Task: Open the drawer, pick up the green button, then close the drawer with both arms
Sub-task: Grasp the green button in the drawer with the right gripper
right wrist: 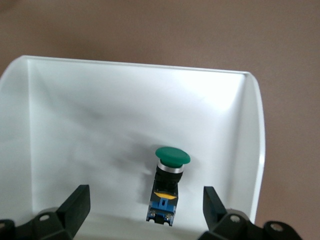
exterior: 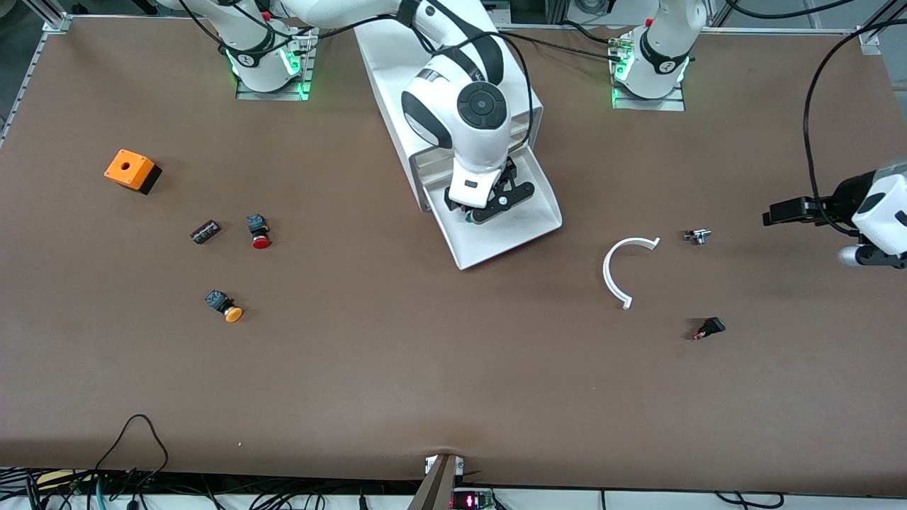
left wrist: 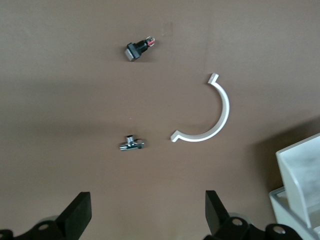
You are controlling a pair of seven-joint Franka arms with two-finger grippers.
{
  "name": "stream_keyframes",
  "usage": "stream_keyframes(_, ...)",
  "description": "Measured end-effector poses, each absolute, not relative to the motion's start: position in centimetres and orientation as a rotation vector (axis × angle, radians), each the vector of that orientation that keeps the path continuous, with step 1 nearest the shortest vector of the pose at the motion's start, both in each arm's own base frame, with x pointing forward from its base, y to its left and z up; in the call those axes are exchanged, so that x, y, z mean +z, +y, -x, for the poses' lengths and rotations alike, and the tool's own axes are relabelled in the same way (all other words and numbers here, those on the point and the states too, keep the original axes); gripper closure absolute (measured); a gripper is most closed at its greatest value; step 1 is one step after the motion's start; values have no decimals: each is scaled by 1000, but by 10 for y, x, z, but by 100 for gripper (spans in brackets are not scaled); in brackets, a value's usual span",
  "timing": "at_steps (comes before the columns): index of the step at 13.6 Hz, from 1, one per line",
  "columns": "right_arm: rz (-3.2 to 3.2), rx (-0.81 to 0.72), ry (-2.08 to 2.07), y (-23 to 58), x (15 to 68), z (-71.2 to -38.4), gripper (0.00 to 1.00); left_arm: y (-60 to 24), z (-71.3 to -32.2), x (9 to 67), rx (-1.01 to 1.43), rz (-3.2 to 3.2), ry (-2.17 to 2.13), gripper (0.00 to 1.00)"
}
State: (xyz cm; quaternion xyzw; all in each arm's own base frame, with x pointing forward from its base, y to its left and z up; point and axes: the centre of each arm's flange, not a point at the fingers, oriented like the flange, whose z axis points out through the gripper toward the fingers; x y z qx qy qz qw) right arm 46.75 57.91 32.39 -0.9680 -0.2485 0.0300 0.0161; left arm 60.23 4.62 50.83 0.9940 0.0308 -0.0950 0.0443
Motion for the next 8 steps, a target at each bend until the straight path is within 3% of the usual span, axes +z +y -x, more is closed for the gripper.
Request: stream_keyframes(8, 3073, 155, -781, 568, 290, -463, 3, 25, -604, 506, -310, -3143, 35, 0)
